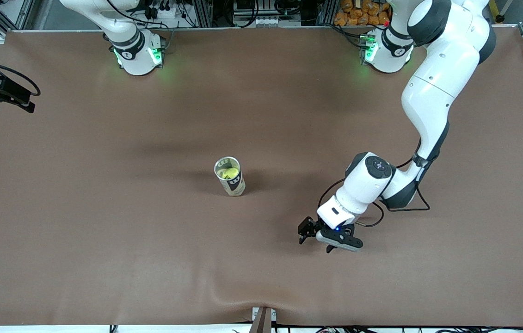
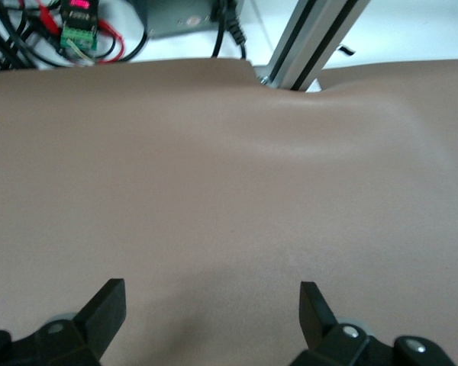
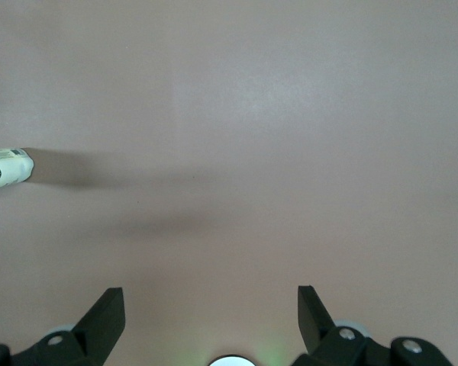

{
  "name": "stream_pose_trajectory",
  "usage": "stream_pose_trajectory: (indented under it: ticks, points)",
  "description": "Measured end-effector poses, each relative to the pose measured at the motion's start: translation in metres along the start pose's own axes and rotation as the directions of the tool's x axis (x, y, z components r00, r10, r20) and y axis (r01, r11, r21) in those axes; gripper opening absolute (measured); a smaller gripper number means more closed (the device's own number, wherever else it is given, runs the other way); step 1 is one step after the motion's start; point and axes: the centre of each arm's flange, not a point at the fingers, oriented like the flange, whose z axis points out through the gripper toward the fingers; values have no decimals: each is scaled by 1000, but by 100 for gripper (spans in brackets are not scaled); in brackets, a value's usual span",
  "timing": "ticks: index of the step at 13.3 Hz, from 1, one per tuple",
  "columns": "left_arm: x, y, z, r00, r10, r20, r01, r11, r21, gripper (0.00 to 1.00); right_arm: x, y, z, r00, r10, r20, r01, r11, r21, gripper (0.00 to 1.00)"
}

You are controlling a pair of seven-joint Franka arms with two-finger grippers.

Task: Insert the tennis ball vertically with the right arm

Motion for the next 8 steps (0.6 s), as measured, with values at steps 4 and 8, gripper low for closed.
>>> stream_pose_trajectory:
  ticks: [4, 8]
  points:
    - [12, -1, -19, 987, -64, 145, 53, 996, 78, 100, 0, 0, 0, 1000, 0, 2, 0, 1000, 0, 100]
    - [41, 6, -76, 962, -138, 235, 110, 985, 129, 100, 0, 0, 0, 1000, 0, 2, 0, 1000, 0, 100]
